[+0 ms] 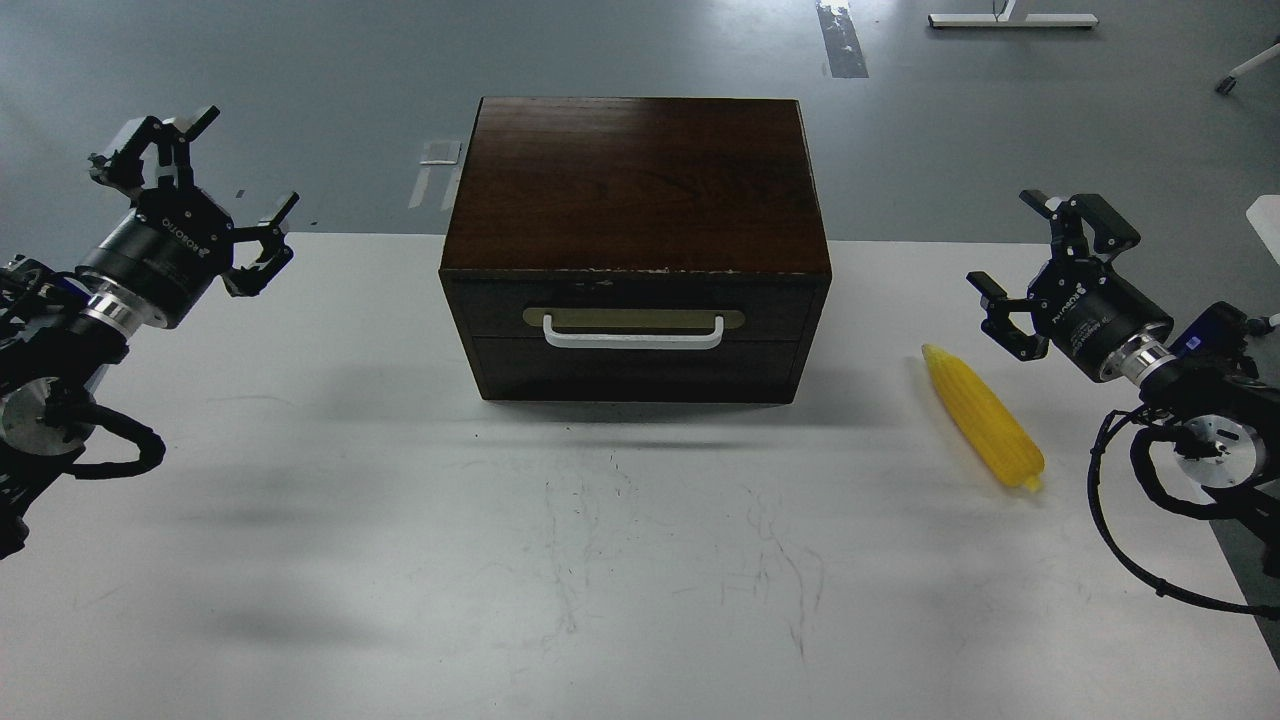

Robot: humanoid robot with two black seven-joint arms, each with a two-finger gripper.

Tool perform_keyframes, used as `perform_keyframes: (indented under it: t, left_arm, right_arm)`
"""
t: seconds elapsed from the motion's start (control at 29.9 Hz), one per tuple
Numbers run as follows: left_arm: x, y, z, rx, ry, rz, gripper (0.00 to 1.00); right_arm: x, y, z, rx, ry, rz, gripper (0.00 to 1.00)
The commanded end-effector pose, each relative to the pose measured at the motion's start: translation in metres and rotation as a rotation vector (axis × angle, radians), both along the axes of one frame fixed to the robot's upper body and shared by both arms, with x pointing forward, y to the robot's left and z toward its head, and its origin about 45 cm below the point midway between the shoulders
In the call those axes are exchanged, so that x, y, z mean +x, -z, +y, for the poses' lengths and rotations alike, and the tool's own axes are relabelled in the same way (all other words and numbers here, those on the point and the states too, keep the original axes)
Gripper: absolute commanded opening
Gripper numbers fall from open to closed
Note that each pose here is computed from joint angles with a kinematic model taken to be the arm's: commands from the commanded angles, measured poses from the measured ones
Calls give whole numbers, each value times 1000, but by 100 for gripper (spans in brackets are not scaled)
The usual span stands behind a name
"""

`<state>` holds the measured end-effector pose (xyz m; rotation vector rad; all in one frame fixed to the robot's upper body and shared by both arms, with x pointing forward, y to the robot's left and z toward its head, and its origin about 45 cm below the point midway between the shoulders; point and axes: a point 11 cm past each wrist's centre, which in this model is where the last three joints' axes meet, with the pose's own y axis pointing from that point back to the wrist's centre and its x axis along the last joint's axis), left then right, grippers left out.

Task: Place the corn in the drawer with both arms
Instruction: 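Raise the left gripper up and toward the wooden box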

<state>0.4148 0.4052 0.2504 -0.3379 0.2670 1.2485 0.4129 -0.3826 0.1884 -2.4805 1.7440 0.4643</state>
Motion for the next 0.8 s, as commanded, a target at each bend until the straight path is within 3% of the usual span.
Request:
perform_keyframes:
  t: [0.0, 0.47, 0.57, 0.77]
  left_arm:
    - [0, -1, 1, 6, 1, -1, 98]
    - [-1, -9, 12, 79, 4, -8, 98]
    - [2, -28, 19, 192, 28, -47, 98]
    - [30, -105, -14, 531, 176, -234, 98]
  right_arm:
    - [1, -1, 0, 0, 1, -2, 100]
    - [6, -8, 2, 0, -3, -18, 100]
    - [8, -13, 1, -3, -3, -30, 100]
    - [10, -18, -1, -7, -2, -38, 100]
